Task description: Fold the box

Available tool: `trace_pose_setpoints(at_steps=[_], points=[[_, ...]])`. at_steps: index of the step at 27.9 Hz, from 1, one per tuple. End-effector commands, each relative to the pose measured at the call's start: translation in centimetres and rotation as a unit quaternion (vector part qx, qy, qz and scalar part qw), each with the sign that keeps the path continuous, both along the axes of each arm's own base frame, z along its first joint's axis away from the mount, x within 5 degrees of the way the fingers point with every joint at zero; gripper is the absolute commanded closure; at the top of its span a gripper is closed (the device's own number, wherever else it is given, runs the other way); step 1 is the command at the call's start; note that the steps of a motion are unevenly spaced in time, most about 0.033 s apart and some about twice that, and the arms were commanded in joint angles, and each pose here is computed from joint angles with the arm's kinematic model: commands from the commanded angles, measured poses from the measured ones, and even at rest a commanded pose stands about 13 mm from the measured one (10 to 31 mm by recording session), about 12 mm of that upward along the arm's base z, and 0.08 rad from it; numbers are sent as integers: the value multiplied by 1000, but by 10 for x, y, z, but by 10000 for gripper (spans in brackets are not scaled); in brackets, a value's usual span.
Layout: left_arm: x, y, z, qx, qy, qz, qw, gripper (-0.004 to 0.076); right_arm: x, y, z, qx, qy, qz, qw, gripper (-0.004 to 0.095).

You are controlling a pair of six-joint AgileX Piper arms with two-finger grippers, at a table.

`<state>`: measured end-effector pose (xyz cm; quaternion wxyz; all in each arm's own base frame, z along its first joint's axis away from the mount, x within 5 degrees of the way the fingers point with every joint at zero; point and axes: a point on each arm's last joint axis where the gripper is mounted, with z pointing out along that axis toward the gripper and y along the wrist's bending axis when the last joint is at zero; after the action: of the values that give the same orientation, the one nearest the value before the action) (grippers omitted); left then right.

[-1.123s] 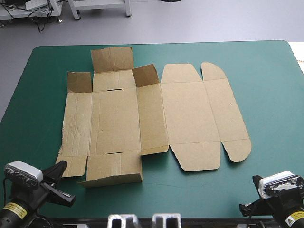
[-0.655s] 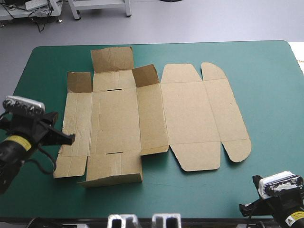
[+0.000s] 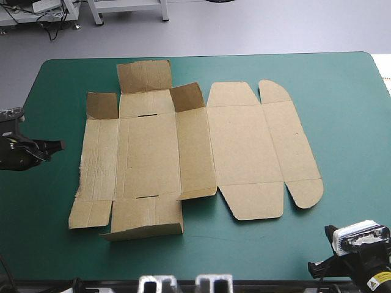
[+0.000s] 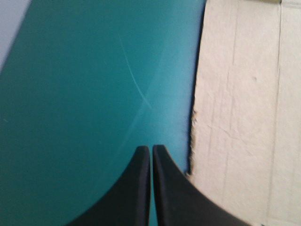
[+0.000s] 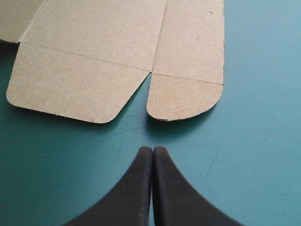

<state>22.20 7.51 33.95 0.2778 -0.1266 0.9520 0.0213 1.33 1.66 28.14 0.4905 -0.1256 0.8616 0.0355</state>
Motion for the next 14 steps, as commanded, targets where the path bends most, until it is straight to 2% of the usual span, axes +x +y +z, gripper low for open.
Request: trace_pose_setpoints(at_steps=[1, 4, 14], points=[[3, 17, 0, -116, -20, -11, 993, 710, 4, 0, 11, 3, -34, -4, 999, 918], [8, 32, -18, -208, 6, -16, 978, 710, 4, 0, 11, 3, -34, -5, 999, 918], [23, 47, -53, -232, 68, -43, 969, 710, 4, -1, 11, 4, -33, -7, 999, 918]])
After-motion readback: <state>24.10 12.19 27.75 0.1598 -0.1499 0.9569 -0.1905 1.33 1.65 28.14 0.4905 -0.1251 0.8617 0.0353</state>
